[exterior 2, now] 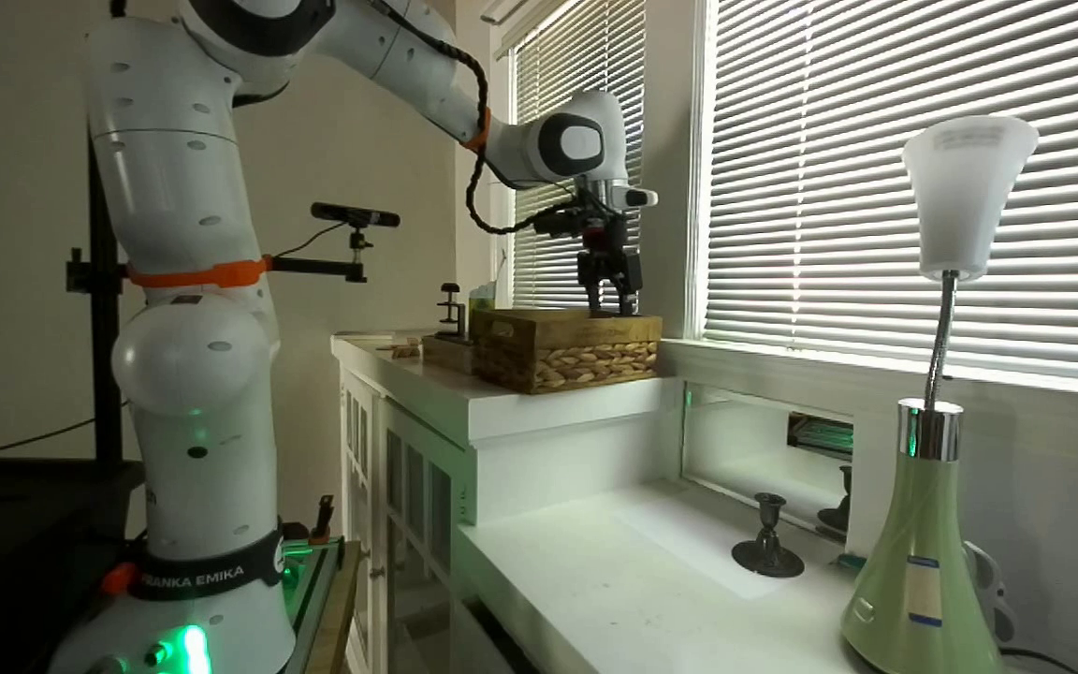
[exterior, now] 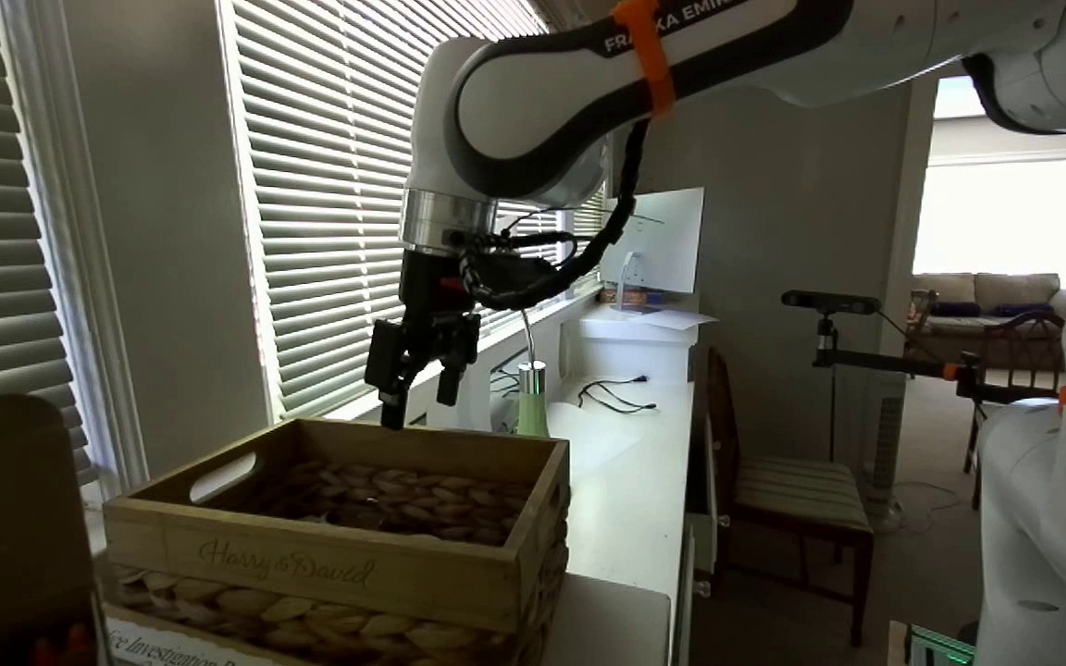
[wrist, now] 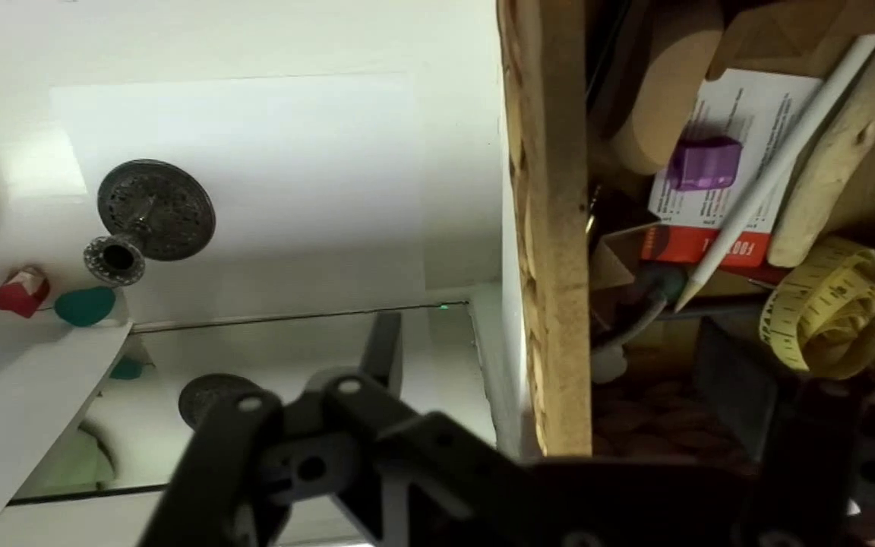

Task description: Move the basket to the right

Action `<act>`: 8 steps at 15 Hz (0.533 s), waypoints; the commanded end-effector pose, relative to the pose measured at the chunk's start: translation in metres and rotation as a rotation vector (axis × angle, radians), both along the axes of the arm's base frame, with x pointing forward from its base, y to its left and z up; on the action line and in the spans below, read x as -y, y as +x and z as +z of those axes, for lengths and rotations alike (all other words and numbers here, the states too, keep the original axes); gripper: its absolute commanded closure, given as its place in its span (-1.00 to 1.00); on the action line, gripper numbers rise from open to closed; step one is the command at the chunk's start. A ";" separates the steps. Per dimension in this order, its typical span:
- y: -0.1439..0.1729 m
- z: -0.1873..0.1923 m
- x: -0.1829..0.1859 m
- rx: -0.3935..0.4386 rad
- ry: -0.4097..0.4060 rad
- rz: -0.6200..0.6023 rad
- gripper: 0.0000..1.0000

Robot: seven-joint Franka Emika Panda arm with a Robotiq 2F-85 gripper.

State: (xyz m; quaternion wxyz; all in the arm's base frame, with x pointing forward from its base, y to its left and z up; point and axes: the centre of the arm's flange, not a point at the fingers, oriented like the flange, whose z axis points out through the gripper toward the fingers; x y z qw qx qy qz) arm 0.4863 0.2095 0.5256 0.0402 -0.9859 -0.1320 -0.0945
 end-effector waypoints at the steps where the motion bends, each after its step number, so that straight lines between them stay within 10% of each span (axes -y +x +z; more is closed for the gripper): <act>1: -0.003 -0.015 -0.008 -0.007 0.010 0.007 -0.68; 8: -0.006 -0.030 -0.010 -0.002 0.045 0.015 -0.44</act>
